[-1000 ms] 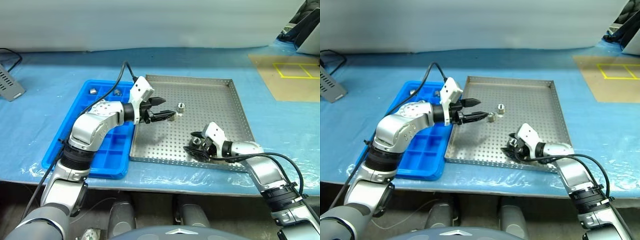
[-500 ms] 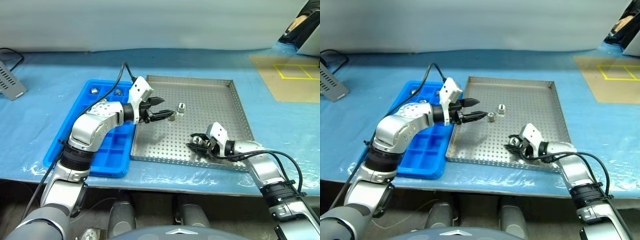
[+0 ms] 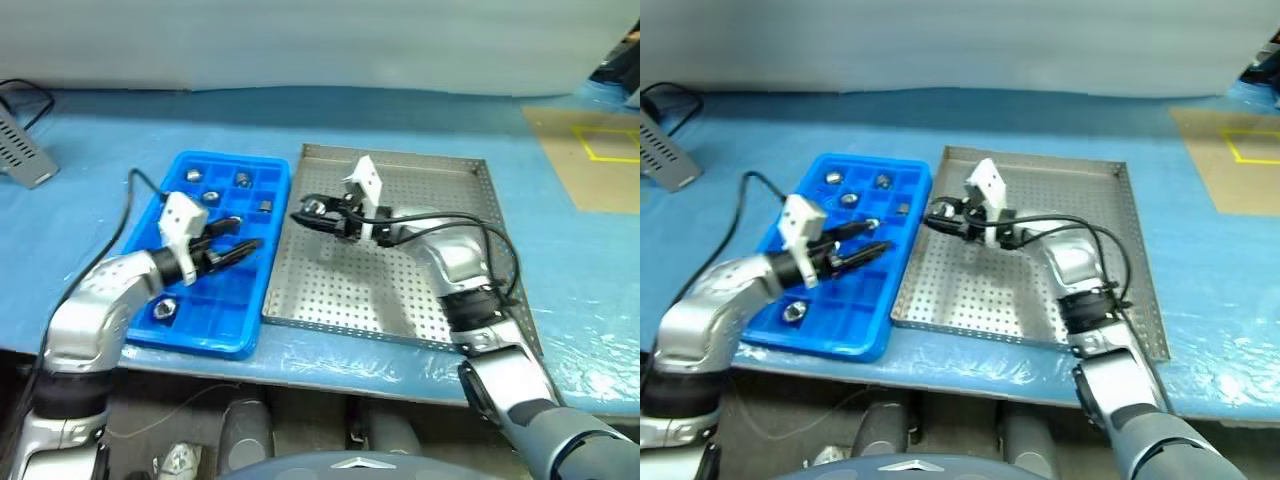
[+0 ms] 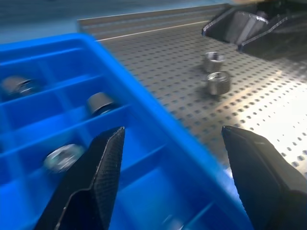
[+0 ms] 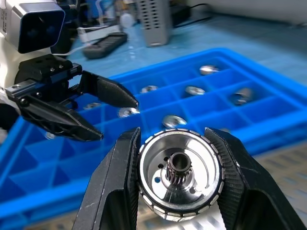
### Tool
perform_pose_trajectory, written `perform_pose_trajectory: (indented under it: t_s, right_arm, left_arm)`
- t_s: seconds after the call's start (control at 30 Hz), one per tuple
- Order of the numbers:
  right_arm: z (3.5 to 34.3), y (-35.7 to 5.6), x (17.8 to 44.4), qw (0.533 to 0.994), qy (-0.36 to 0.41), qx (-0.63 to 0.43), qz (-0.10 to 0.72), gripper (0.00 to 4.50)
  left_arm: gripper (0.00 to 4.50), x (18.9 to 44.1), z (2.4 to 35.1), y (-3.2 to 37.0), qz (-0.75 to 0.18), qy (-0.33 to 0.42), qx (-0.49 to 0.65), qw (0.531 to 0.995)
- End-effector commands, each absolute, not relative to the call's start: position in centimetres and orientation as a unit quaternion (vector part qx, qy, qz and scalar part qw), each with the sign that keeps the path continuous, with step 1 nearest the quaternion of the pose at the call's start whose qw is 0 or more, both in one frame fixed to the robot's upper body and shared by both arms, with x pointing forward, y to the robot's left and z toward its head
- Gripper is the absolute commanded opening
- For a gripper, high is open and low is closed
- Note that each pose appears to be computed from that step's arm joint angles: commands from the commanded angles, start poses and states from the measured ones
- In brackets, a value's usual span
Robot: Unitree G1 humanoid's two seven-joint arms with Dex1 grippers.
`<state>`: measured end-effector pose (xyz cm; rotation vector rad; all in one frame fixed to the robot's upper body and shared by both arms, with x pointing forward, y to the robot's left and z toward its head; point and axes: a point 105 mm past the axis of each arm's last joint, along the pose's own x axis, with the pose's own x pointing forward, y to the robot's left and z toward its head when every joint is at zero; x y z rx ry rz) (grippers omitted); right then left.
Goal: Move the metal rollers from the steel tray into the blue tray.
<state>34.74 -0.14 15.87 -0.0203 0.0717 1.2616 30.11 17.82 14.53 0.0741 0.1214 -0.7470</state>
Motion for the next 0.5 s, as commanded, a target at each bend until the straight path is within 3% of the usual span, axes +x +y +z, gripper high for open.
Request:
perform_pose_trajectory:
  t_s: [0.03, 0.2, 0.4, 0.5]
  right_arm:
    - [17.0, 3.5, 34.0, 0.776, 0.0, -0.014, 0.631, 1.68]
    - [16.7, 6.9, 34.2, 0.768, -0.001, -0.002, 0.64, 1.68]
    - [15.7, 8.4, 32.9, 0.735, 0.031, -0.005, 0.677, 1.68]
    - [11.0, 7.6, 34.2, 0.767, 0.101, -0.104, 0.625, 1.68]
  left_arm:
    - [3.42, 27.6, 16.6, 18.7, -0.351, 0.018, 0.065, 0.934]
    - [3.42, 25.0, 15.7, 20.9, -0.299, 0.039, 0.068, 0.951]
    - [3.42, 23.9, 15.5, 20.6, -0.279, 0.04, 0.067, 0.957]
    - [3.42, 23.0, 15.2, 20.8, -0.278, 0.05, 0.069, 0.957]
